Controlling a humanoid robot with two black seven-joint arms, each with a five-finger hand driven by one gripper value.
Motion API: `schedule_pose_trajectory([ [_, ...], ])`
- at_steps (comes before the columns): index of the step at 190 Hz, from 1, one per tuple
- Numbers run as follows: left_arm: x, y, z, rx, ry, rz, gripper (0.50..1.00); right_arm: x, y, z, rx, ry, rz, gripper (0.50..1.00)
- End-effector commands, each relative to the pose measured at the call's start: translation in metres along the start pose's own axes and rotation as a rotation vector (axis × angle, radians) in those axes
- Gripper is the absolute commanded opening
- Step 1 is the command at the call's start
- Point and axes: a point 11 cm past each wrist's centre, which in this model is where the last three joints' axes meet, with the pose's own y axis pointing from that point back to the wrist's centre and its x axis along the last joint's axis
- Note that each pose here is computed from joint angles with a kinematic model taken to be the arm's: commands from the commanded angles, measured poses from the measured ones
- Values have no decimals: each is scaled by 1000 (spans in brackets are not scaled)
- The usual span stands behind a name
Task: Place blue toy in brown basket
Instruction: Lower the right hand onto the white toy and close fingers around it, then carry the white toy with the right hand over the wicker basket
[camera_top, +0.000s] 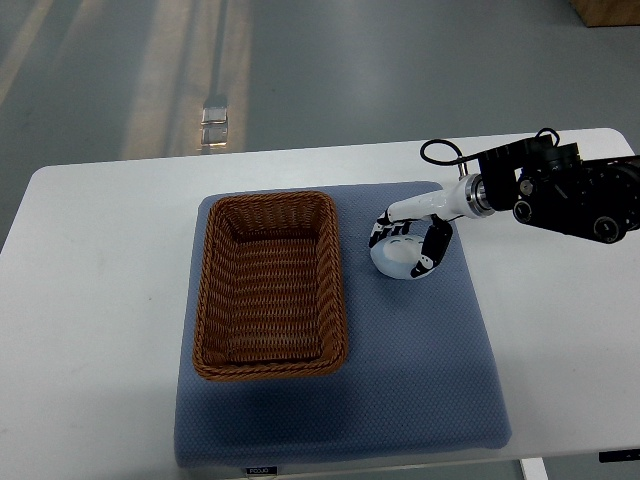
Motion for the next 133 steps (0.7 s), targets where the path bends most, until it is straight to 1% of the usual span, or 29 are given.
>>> schedule_pose_trajectory([
  [1,0,0,0,0,0,1,1000,-1,-2,2,-8,13,4,766],
  [5,0,0,0,0,0,1,1000,-1,-2,2,-8,14,4,756],
  [17,0,0,0,0,0,1,1000,-3,-4,1,-8,15,0,703],
  [18,0,0,0,0,0,1,1000,-2,-4,1,-10,17,2,689],
  [19,0,0,0,0,0,1,1000,-2,-4,1,-10,17,2,688],
  [20,0,0,0,0,0,1,1000,-2,-3,1,-11,16,2,672],
  [21,0,0,0,0,0,1,1000,-2,-3,1,-11,16,2,672],
  [22,0,0,0,0,0,1,1000,-2,-3,1,-11,16,2,656],
  [23,0,0,0,0,0,1,1000,-2,-3,1,-11,16,2,656],
  [24,0,0,0,0,0,1,1000,-2,-4,1,-10,17,2,640],
  [25,0,0,0,0,0,1,1000,-2,-4,1,-10,17,2,639],
  [26,0,0,0,0,0,1,1000,-2,-3,1,-11,16,2,621],
  [27,0,0,0,0,0,1,1000,-2,-3,1,-11,16,2,621],
  [28,0,0,0,1,0,1,1000,-2,-3,1,-11,16,2,605],
  [29,0,0,0,1,0,1,1000,-2,-3,1,-11,16,2,605],
  [30,0,0,0,0,0,1,1000,-1,-3,2,-13,17,3,586],
  [31,0,0,0,0,0,1,1000,-1,-3,2,-13,18,3,586],
  [32,0,0,0,0,0,1,1000,-1,-3,2,-12,16,3,568],
  [33,0,0,0,0,0,1,1000,-1,-3,2,-12,16,3,568],
  [34,0,0,0,0,0,1,1000,-1,-3,2,-13,17,3,552],
  [36,0,0,0,0,0,1,1000,-1,-3,2,-13,18,3,552],
  [37,0,0,0,0,0,1,1000,-1,-3,2,-14,19,3,533],
  [39,0,0,0,0,0,1,1000,-1,-2,3,-15,18,3,517],
  [40,0,0,0,0,0,1,1000,-1,-2,3,-15,18,3,517],
  [41,0,0,0,0,1,1,1000,-1,-2,3,-15,18,3,500],
  [71,0,0,0,0,0,1,1000,13,6,5,-23,20,51,500],
  [90,0,0,0,0,0,1,1000,37,15,-4,-14,44,99,500],
  [117,0,0,0,0,0,1,1000,68,22,-29,12,102,153,500],
  [133,0,0,0,0,2,1,1000,84,18,-55,45,147,173,500],
])
